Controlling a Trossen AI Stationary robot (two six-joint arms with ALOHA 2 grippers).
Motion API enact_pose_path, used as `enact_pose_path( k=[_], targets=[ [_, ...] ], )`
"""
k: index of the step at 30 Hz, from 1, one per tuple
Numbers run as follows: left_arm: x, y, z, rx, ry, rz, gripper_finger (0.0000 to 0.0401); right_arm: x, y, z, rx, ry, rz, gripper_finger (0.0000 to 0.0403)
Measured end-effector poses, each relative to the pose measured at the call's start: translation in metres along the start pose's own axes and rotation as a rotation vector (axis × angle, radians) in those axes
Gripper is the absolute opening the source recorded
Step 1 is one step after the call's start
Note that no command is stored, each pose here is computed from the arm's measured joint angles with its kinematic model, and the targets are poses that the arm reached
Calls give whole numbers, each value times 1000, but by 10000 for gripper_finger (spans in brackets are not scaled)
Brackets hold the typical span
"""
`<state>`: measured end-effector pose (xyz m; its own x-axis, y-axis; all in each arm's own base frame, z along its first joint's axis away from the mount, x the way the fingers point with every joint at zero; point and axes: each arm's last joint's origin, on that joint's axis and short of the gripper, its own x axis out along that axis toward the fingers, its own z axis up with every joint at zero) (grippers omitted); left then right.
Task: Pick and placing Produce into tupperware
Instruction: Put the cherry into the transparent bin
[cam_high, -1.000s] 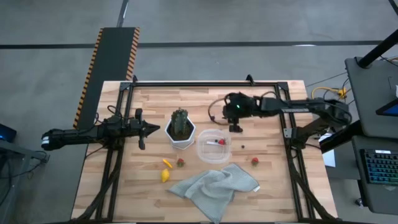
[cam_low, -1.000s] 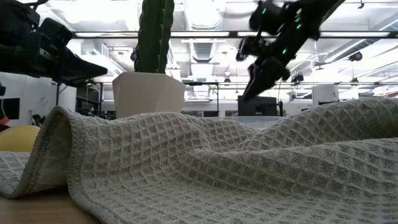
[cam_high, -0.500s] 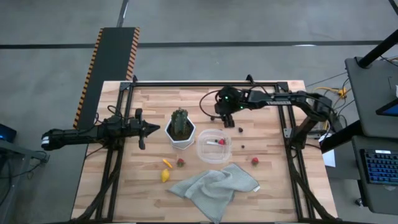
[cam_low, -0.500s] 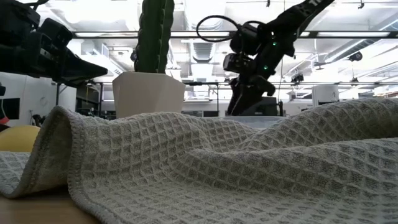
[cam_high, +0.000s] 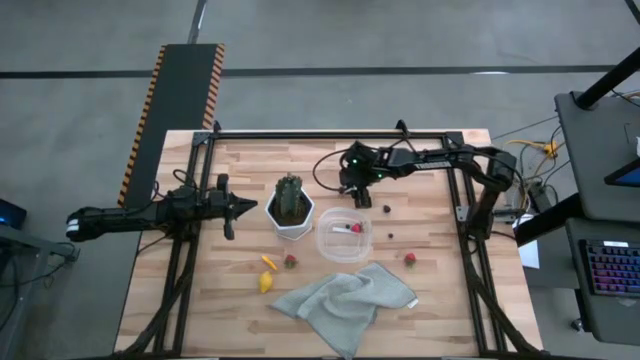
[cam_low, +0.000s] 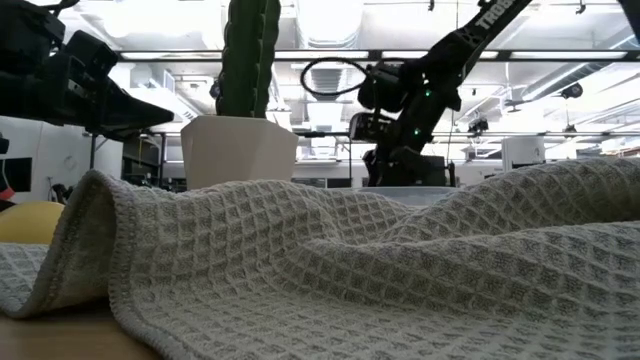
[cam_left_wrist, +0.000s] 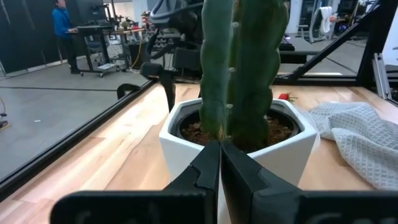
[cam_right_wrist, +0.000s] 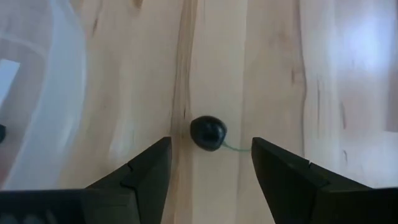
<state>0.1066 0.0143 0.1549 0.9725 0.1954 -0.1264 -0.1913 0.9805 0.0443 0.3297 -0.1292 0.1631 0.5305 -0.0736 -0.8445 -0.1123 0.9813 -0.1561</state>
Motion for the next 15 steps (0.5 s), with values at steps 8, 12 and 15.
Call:
enact_pose_path(
  k=[8, 12, 15],
  targets=[
    [0, 0, 0, 0, -1, 0, 0, 11, -3, 2, 0, 12, 8, 215],
    [0, 0, 0, 0, -1, 0, 0, 18, -2, -1, -7, 29, 21, 215],
    [0, 0, 0, 0, 1, 0, 0, 19, -2, -2, -14, 31, 22, 215]
  ],
)
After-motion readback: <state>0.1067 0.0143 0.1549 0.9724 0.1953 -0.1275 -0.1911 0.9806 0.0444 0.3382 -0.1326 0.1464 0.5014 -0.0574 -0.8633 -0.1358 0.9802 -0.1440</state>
